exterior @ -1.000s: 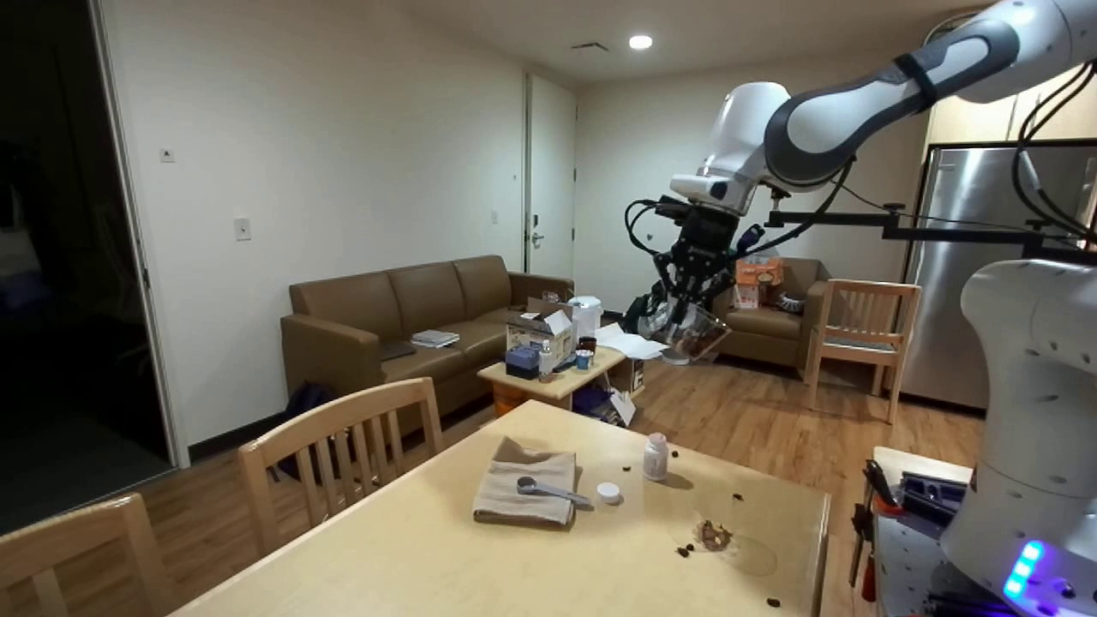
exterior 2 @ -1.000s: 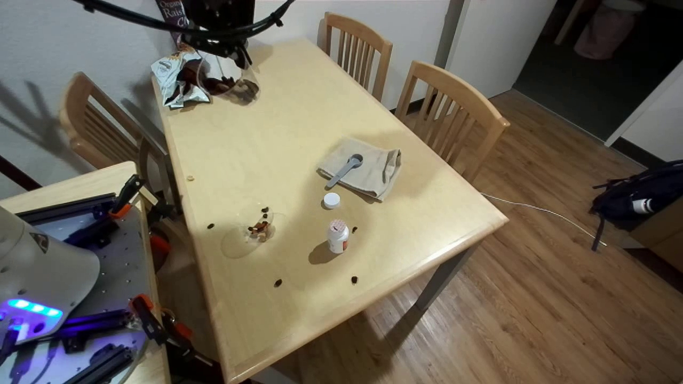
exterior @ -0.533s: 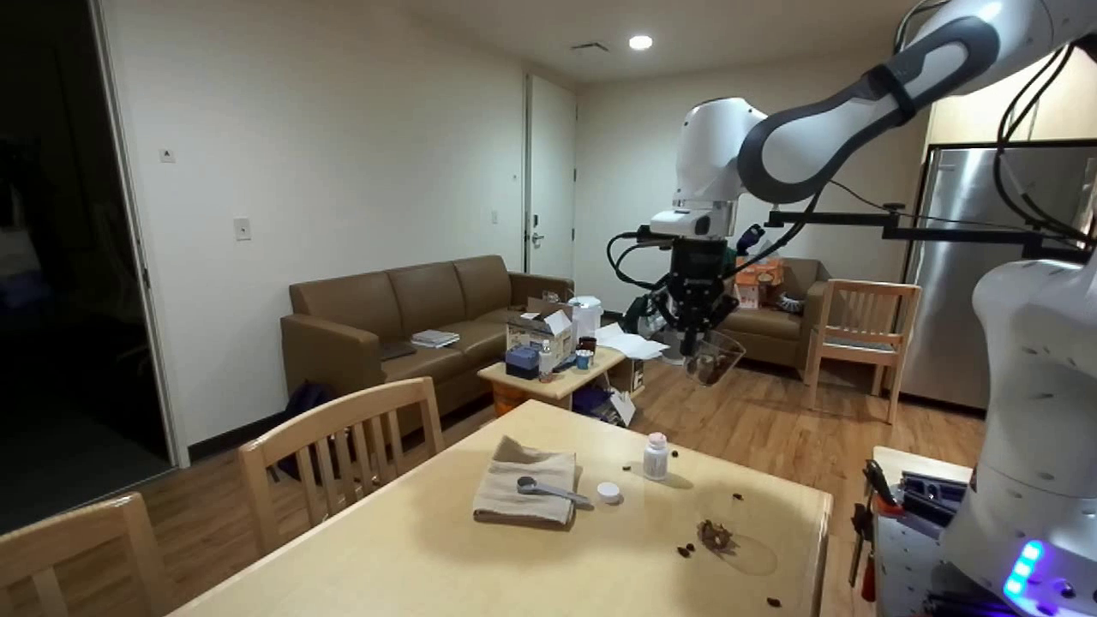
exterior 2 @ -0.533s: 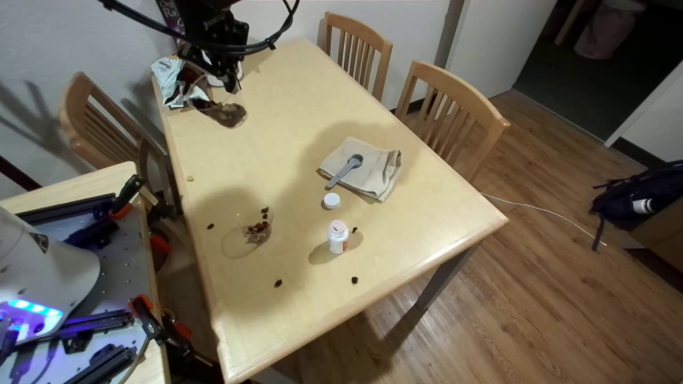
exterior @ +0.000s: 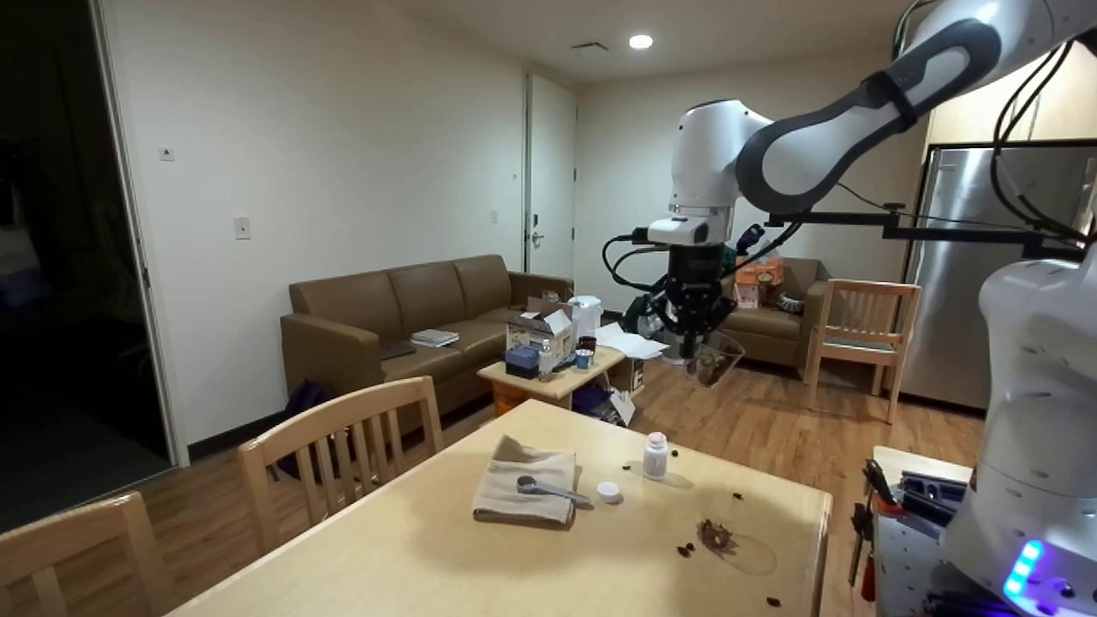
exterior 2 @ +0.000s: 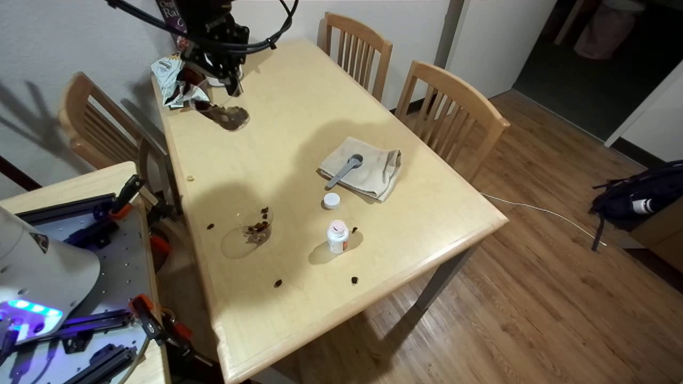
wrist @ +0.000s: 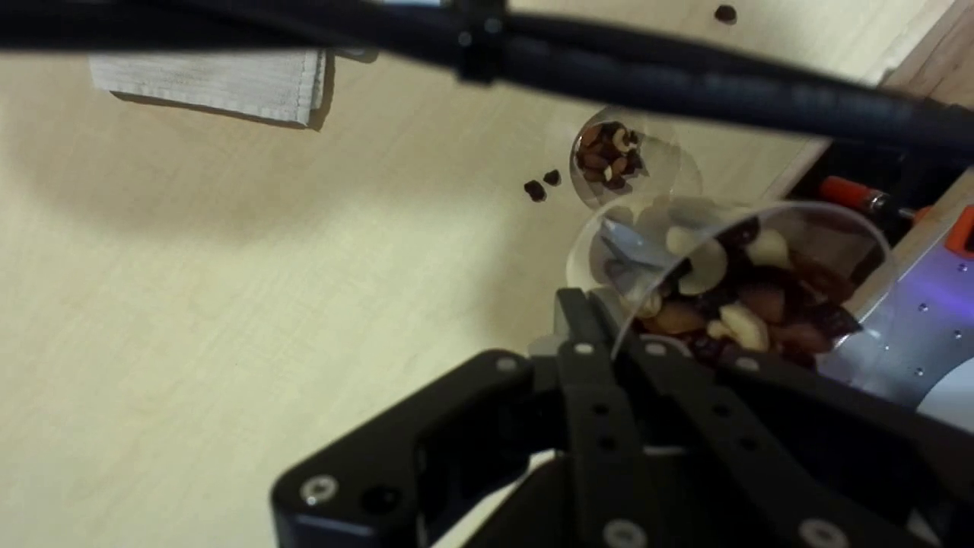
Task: Pour some contents out of the left cup into the right cup
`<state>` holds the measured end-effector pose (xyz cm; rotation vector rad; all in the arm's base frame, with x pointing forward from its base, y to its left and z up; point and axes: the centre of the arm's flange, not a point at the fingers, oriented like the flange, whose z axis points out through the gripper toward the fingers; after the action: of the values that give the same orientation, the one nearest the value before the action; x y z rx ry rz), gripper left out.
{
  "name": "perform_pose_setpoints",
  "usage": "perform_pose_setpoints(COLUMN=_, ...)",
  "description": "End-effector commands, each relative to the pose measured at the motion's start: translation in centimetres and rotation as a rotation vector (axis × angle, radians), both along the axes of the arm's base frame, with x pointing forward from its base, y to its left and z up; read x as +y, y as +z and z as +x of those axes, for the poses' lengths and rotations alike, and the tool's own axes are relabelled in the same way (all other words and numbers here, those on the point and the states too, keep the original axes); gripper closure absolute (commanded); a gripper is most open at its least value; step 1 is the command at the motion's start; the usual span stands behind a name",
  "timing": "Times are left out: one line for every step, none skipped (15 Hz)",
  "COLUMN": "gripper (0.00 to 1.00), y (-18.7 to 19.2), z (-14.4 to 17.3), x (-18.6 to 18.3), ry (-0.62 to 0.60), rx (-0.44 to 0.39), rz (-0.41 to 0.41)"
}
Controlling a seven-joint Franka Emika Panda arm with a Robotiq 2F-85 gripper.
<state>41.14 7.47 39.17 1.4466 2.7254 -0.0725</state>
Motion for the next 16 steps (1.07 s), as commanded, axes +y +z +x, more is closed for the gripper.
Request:
perform_pose_setpoints(gripper=0.96, y=-1.4, z=0.8, x=1.9, ry=0.093, rx=-0.039, rz=-0.095)
perform_pose_setpoints(gripper=0.97, y=-1.8, z=1.1, x=2.7, ry=0.131, rx=-0.045, rz=-0.12)
perform_pose_setpoints(gripper=0.97, y=-2.3, z=1.3, x=3.6, ry=0.167, rx=-0.049, rz=-0.141)
perform_pose_setpoints(gripper=0.96, y=-2.8, z=1.5, x=4.5, ry=0.205, rx=-0.05, rz=-0.167)
perform_pose_setpoints(gripper=0.96, y=-3.4, z=1.7, x=5.3, ry=0.244, rx=-0.034, rz=-0.182)
perform_pose_setpoints(gripper=0.96, y=-4.0, z=1.8, x=6.0, ry=0.269, rx=-0.008, rz=-0.181)
perform_pose_setpoints(gripper=0.96, y=-4.5, z=1.9, x=6.4, ry=0.28, rx=0.022, rz=-0.165)
perform_pose_setpoints(gripper=0.96, y=-4.8, z=2.0, x=6.8, ry=0.287, rx=0.024, rz=-0.164)
perform_pose_setpoints(gripper=0.96, y=-4.4, z=0.5, x=6.2, ry=0.251, rx=0.008, rz=-0.164)
perform_pose_setpoints(gripper=0.96, y=-4.8, z=0.7, x=6.5, ry=0.258, rx=0.017, rz=-0.166)
perform_pose_setpoints(gripper=0.96, y=-5.1, z=0.9, x=6.7, ry=0.261, rx=0.023, rz=-0.166)
perform_pose_setpoints(gripper=0.96, y=-5.2, z=1.0, x=6.8, ry=0.262, rx=0.025, rz=-0.166)
perform_pose_setpoints(gripper=0.97, y=-5.2, z=1.2, x=6.8, ry=0.262, rx=0.025, rz=-0.166)
perform_pose_setpoints(gripper=0.96, y=-5.4, z=1.4, x=7.2, ry=0.262, rx=0.043, rz=-0.166)
perform_pose_setpoints(gripper=0.96, y=-5.9, z=1.8, x=7.6, ry=0.276, rx=0.048, rz=-0.166)
perform_pose_setpoints(gripper=0.96, y=-6.8, z=2.2, x=7.9, ry=0.283, rx=0.066, rz=-0.168)
